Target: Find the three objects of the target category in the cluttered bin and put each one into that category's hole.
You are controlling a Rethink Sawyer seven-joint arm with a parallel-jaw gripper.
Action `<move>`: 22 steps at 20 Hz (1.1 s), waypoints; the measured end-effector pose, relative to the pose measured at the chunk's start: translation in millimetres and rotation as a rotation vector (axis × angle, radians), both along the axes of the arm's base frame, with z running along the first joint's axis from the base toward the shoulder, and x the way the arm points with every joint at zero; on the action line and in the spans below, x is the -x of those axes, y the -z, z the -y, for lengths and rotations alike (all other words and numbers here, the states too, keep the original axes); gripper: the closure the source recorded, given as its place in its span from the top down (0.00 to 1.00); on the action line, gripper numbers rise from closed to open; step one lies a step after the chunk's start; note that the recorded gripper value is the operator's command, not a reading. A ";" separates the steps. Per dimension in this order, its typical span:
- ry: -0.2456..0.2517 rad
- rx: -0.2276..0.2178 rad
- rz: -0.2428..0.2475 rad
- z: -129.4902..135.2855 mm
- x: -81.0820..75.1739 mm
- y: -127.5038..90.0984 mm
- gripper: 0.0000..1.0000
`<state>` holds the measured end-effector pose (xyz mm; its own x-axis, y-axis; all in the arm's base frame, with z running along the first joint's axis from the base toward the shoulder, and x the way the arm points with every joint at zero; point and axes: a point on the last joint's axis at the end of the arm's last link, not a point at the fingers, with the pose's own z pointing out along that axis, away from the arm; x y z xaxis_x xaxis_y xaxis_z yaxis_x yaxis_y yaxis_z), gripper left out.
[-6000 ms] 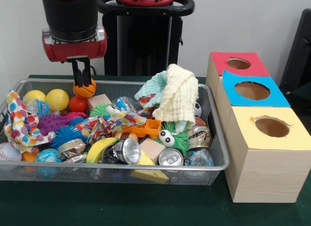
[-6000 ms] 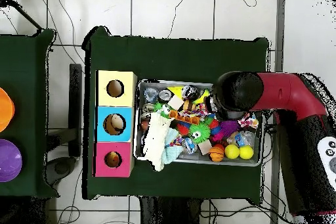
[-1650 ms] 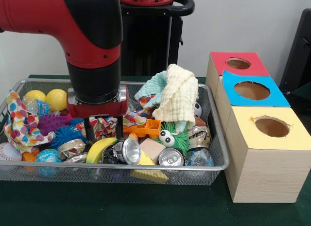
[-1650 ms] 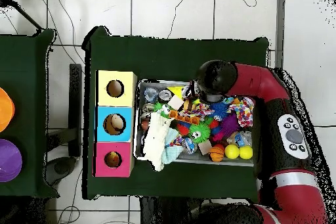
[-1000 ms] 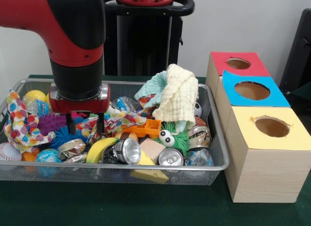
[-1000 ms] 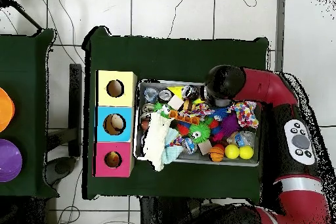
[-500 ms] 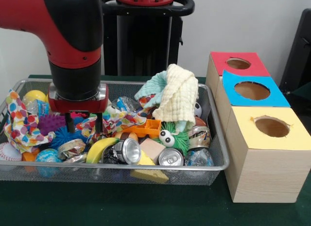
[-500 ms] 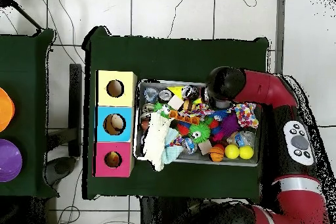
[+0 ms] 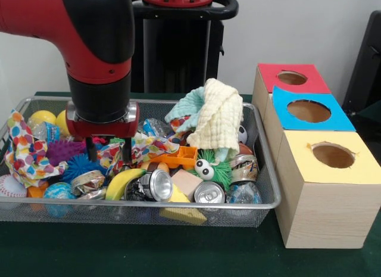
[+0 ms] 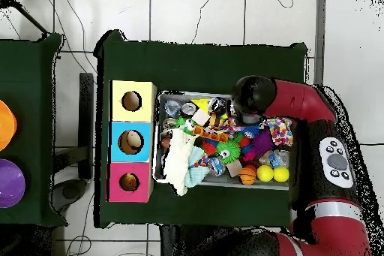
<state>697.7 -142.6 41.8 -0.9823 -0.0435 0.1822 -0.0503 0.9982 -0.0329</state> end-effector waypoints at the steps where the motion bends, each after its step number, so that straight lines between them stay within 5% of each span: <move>1: 0.002 0.001 -0.002 -0.6 0.4 -0.2 1.00; 22: 0.049 -0.002 -0.042 -6.4 7.7 0.5 1.00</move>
